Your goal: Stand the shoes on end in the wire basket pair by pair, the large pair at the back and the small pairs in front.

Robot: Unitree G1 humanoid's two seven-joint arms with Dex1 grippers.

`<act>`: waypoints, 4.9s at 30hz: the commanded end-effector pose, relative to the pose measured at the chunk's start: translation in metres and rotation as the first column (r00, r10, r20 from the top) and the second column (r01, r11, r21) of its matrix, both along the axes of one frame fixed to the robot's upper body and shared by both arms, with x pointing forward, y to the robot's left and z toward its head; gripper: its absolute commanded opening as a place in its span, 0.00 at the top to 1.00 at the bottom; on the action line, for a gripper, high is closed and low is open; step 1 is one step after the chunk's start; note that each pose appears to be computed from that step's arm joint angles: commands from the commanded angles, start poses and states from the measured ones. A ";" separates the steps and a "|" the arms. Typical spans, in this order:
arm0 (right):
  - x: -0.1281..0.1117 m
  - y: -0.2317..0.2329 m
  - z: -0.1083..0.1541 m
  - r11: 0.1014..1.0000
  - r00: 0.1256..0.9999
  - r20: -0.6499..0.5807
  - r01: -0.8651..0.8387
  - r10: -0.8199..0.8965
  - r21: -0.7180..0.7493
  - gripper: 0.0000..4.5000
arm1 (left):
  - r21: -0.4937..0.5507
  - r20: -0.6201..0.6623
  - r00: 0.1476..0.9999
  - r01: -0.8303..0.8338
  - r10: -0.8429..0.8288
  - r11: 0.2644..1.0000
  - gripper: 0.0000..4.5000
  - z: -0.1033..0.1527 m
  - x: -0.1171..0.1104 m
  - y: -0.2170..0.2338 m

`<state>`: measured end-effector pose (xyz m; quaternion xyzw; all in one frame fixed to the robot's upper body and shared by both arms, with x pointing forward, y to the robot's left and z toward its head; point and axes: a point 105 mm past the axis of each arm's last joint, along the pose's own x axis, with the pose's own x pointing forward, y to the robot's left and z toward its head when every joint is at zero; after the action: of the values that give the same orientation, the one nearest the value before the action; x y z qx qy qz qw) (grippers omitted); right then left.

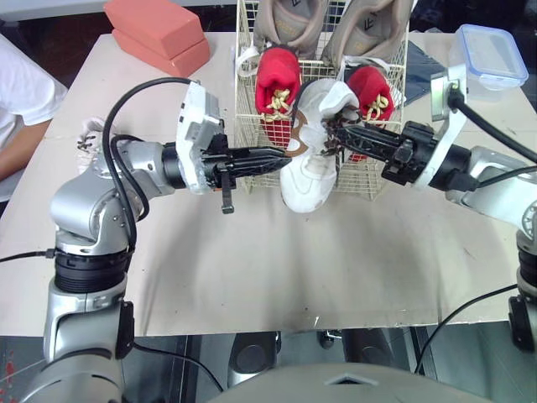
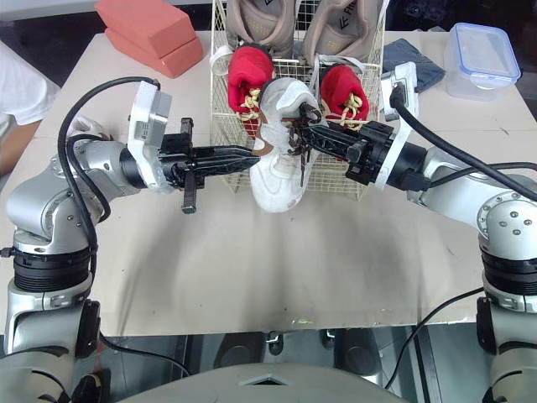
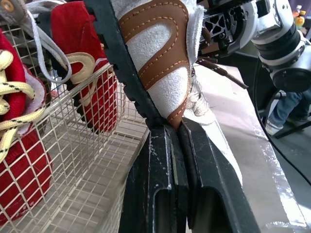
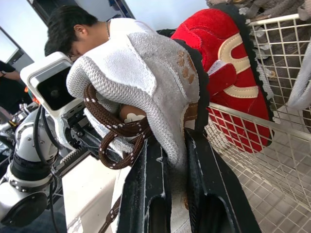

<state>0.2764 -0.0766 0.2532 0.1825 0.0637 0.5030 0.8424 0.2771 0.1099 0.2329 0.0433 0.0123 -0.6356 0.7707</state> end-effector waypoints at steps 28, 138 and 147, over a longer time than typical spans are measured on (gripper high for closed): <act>0.003 -0.055 -0.023 0.740 0.575 0.673 0.669 -0.465 -0.061 1.00 | 0.184 0.137 0.984 -0.136 0.112 0.974 0.02 0.018 -0.015 0.016; -0.045 0.013 -0.026 0.999 0.805 0.592 -0.019 0.035 -0.032 0.00 | -0.661 0.413 0.437 -0.459 0.799 0.593 1.00 0.106 -0.009 0.135; -0.031 0.023 -0.002 0.990 0.891 0.444 0.031 -0.090 0.139 0.00 | -0.570 0.415 0.706 -0.289 0.573 0.769 1.00 0.062 -0.033 0.023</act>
<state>0.2492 -0.0521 0.2375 0.1039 -0.1552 0.5131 0.8378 0.2589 0.1438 0.2868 0.0197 -0.3345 -0.3531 0.8735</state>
